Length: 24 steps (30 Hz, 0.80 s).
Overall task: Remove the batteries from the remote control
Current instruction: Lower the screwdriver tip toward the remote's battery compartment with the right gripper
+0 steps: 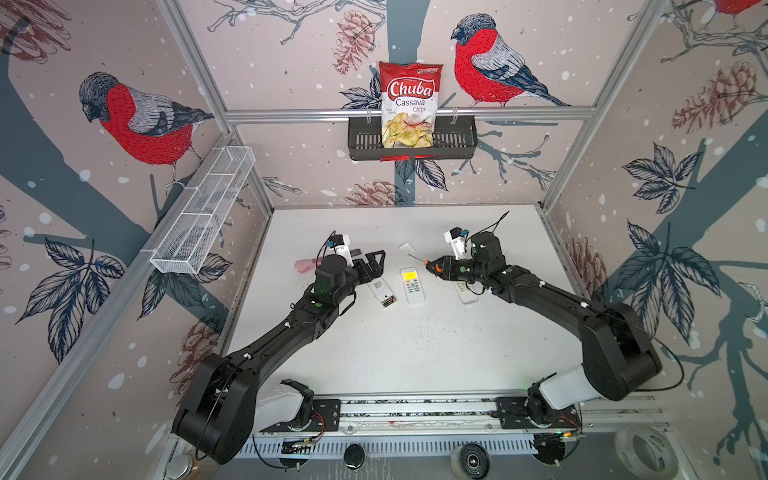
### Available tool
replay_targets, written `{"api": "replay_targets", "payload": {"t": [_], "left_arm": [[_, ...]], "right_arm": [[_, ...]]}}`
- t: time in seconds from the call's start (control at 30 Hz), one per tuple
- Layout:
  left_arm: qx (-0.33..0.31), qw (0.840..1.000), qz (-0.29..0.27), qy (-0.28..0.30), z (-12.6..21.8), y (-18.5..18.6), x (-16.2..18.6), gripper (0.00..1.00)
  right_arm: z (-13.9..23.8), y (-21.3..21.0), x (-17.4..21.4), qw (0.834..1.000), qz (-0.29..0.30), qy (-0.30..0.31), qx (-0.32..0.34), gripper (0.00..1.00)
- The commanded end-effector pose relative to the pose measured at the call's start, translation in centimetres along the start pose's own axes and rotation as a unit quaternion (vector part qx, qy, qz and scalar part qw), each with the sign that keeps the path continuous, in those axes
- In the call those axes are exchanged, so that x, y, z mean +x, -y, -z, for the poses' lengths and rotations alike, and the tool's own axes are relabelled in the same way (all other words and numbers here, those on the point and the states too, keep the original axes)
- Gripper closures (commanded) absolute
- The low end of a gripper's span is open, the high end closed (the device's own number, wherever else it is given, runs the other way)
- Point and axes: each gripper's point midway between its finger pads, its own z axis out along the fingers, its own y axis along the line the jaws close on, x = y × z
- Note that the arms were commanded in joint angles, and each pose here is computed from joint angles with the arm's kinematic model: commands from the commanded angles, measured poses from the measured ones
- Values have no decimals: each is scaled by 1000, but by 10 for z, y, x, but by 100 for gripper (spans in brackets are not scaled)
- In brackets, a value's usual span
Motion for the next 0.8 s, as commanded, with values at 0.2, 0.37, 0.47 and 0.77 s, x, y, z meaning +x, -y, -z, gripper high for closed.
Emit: {"api": "replay_targets", "payload": {"t": [0.2,0.37,0.47,0.77], "left_arm": [[-134,983,-73,-107,-10,-67,56,4],[-162,969,-107,-155,-26,-79,68,4],[-192,954,-116,-198,-34,-88,76,4],[-196,943,-125,-237,-47,-98,95,6]], "right_arm": [[-5,3,70,989,58,-112,75,93],[-15,-9,77,987,75,-126,73,93],[-24,-13,81,985,81,-135,69,93],[-47,-11,82,983,84,-144,71,93]]}}
